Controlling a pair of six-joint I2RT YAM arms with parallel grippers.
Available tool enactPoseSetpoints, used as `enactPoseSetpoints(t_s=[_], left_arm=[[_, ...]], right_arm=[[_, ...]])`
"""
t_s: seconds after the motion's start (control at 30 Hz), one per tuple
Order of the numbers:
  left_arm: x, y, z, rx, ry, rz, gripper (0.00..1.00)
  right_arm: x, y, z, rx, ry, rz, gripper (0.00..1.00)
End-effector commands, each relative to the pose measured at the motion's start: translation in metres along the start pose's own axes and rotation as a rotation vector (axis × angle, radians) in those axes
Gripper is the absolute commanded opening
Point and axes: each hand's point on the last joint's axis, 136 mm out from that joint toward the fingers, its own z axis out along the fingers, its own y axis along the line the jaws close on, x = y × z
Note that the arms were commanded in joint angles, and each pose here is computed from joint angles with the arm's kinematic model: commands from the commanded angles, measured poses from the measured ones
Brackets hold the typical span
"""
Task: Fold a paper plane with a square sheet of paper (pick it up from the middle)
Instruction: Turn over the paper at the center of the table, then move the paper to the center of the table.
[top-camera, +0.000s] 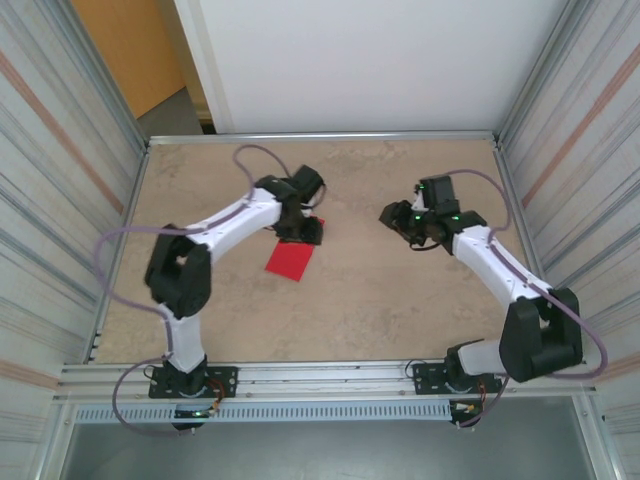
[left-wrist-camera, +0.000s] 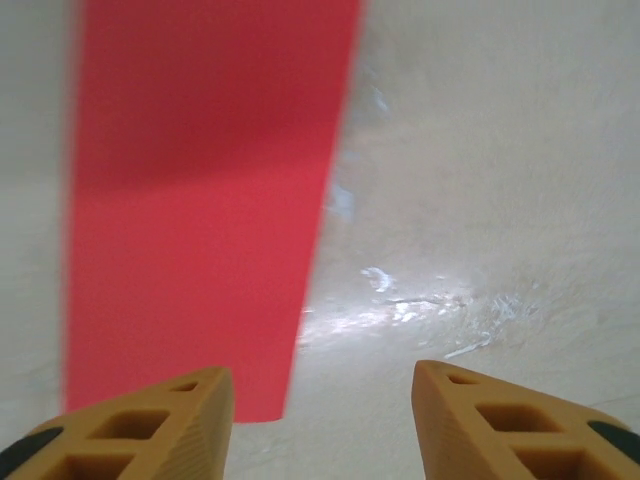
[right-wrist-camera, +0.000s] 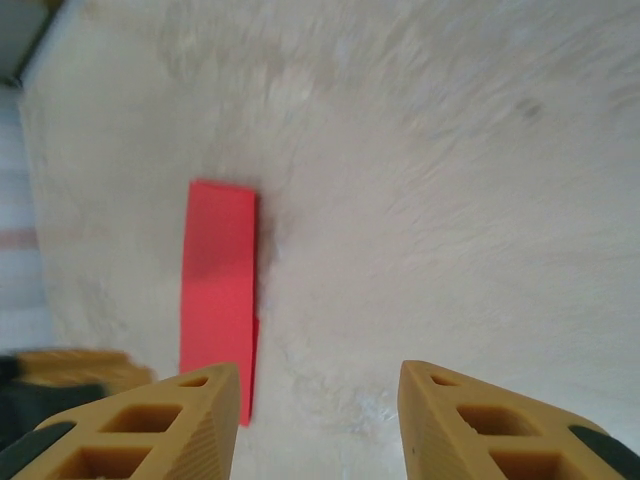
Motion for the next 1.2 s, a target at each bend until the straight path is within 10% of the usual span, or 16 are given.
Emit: enactPoseSetpoints(t_s=[0.0,0.23,0.63,1.17], left_arm=[[-0.014,0.029,-0.036,0.055,-0.132,-0.153,0.57],[0.005,0.099,-0.049,0.069,-0.207,-0.375,0.76],[0.023,0.117,-0.04,0.172,-0.196,-0.468,0.99],[0.021,0.077,-0.015,0.401,-0.098,-0.433,0.92]], right_arm=[[0.026,0.028,0.027,0.014,0.071,-0.105,0.44],[0.095,0.09,0.099,-0.032,0.256,-0.239,0.35],[0.139,0.099,0.177,-0.008,0.434,-0.281,0.33],[0.157,0.008,0.14,0.028,0.62,-0.418,0.31]])
